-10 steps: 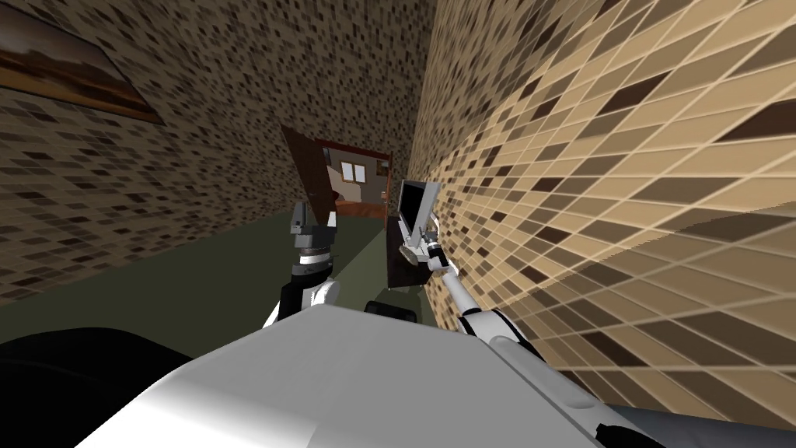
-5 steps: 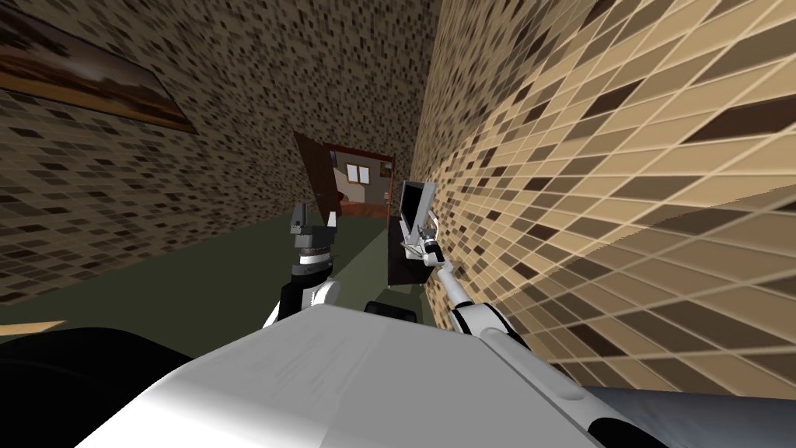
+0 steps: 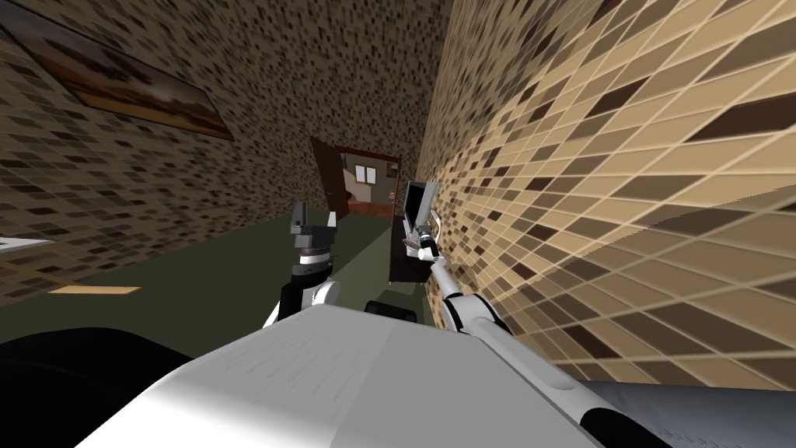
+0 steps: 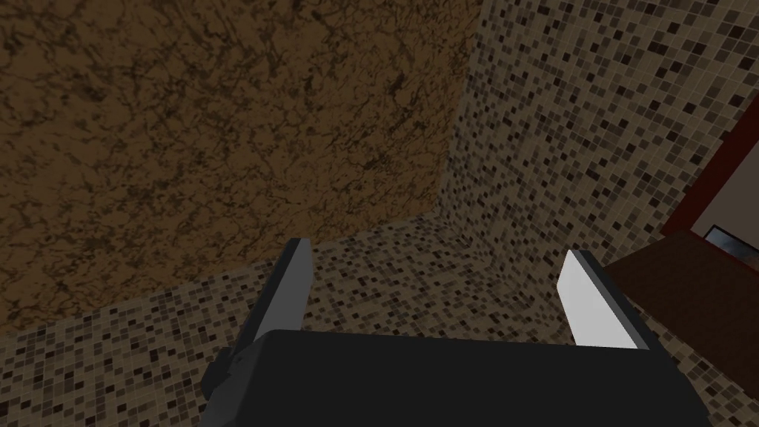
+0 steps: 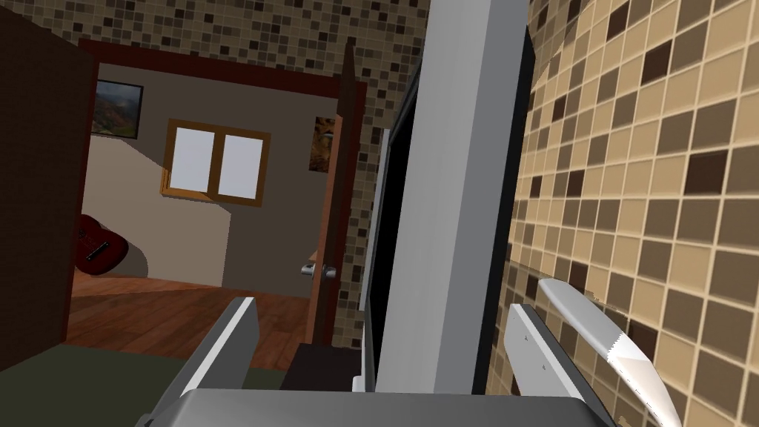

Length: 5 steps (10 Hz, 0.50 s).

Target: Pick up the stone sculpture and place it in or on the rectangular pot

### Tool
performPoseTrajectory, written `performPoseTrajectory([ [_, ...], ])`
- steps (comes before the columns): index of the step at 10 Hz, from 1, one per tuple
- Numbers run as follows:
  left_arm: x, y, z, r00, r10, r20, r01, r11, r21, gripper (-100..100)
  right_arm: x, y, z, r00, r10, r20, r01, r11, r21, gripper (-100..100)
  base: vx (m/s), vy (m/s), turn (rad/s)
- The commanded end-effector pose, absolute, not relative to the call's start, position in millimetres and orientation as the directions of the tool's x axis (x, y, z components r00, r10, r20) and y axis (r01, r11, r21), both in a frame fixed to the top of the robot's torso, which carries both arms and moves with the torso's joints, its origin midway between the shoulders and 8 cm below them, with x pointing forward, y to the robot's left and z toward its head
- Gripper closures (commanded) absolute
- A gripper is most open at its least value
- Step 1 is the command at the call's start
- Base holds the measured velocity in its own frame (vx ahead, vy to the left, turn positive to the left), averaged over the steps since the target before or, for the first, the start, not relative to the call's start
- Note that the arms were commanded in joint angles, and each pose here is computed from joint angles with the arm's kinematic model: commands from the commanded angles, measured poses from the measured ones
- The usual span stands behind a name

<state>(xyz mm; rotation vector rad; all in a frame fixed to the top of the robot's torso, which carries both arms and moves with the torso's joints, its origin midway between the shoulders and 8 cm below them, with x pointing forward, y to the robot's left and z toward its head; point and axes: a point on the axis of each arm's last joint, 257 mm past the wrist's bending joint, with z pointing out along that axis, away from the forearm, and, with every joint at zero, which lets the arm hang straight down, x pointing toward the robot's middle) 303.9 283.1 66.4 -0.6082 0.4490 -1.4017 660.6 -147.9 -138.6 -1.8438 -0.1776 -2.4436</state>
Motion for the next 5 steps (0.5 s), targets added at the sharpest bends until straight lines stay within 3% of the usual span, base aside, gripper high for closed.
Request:
performPoseTrajectory([
  [1,304,283,66,0.127,-0.990,0.062,0.770,0.060,-0.635,0,667,-130,-132,-0.270,0.004,0.963,0.130,-0.991,0.041,-100,-0.136,-0.103,0.172],
  [3,304,283,66,0.127,-0.990,0.062,0.770,0.060,-0.636,0,667,-130,-132,-0.275,0.048,0.960,0.118,-0.990,0.083,-100,-0.054,-0.040,-0.024],
  [5,304,283,66,0.127,-0.990,0.061,0.770,0.060,-0.635,0,676,-103,-125,-0.248,0.008,0.969,0.123,-0.992,0.039,-100,-0.124,-0.126,0.226],
])
